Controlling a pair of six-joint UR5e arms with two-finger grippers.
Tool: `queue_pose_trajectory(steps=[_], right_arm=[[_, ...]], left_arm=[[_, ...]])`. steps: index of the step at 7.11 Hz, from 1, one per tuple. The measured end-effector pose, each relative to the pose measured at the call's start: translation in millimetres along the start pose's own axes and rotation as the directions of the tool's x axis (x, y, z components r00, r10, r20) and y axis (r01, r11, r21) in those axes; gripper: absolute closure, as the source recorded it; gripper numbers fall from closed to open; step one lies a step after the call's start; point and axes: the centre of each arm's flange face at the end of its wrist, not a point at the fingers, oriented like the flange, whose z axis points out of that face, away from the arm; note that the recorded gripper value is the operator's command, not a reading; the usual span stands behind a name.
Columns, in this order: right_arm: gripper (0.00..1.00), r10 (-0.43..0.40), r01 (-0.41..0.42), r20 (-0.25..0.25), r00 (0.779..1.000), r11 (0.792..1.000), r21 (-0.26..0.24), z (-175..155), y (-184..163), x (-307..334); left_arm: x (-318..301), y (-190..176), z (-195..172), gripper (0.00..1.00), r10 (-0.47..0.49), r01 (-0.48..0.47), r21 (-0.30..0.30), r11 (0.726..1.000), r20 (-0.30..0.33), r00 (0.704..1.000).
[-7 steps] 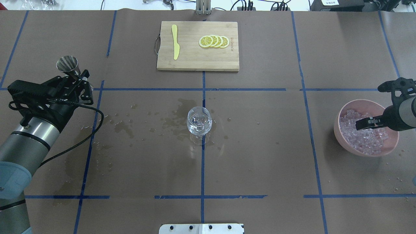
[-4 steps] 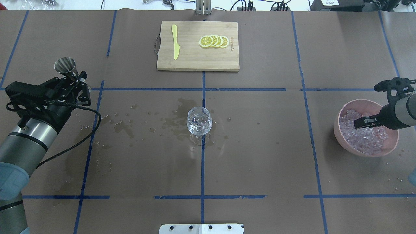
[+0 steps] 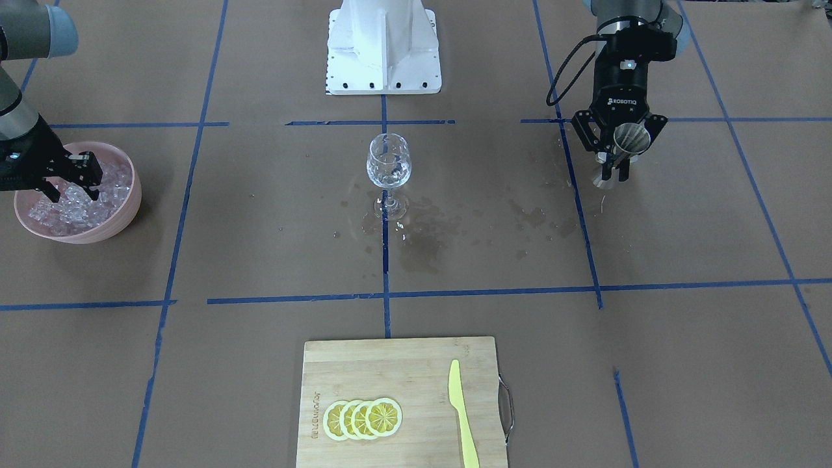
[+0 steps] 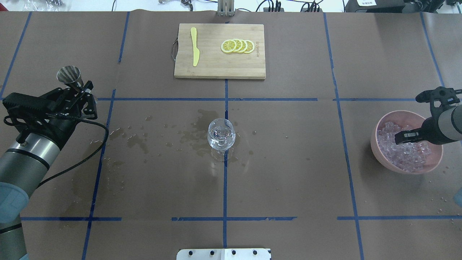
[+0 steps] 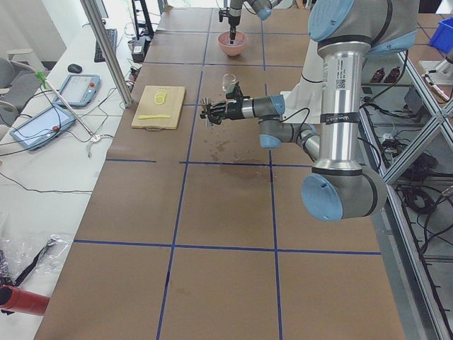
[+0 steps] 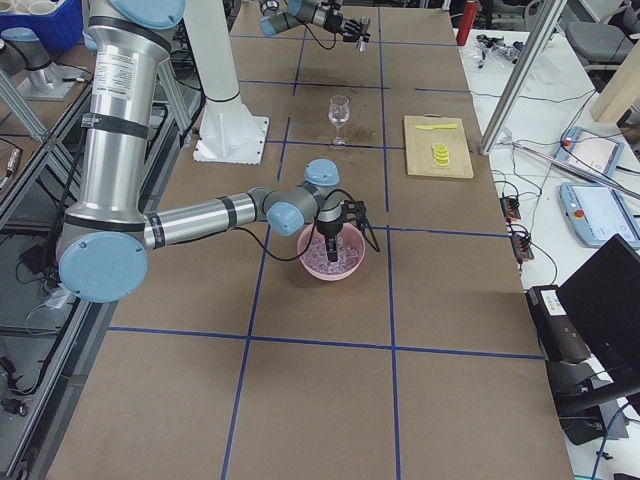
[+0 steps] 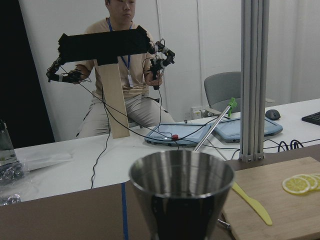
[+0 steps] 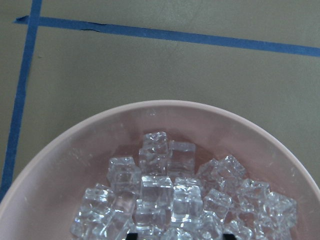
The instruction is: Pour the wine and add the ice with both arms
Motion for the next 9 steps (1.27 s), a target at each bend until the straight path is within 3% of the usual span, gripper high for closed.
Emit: queue_pose_trajectory(steps=[4, 5, 6, 9], right_arm=[[0.65, -0.002, 0.002, -0.005, 1.000, 1.000, -0.006, 2.6, 2.3, 1.3], [0.85, -0.002, 0.002, -0.005, 1.000, 1.000, -0.007, 2.7, 2.7, 1.6], [0.98, -0.005, 0.005, -0.005, 1.000, 1.000, -0.008, 2.7, 3.1, 1.9], [1.00, -0.044, 0.044, 0.003, 0.999, 0.999, -0.003, -4.4, 4.7, 2.3]], left_arm=[[-3.3, 2.9, 0.1, 1.00, 0.003, -0.003, -0.004, 1.000, 0.005, 1.000], [-4.9, 4.0, -0.2, 1.00, -0.001, 0.001, -0.006, 1.000, 0.007, 1.000], [-5.7, 4.7, -0.3, 1.00, -0.006, 0.006, -0.007, 1.000, 0.008, 1.000], [-6.0, 5.0, -0.4, 1.00, -0.012, 0.012, -0.007, 1.000, 0.008, 1.000]])
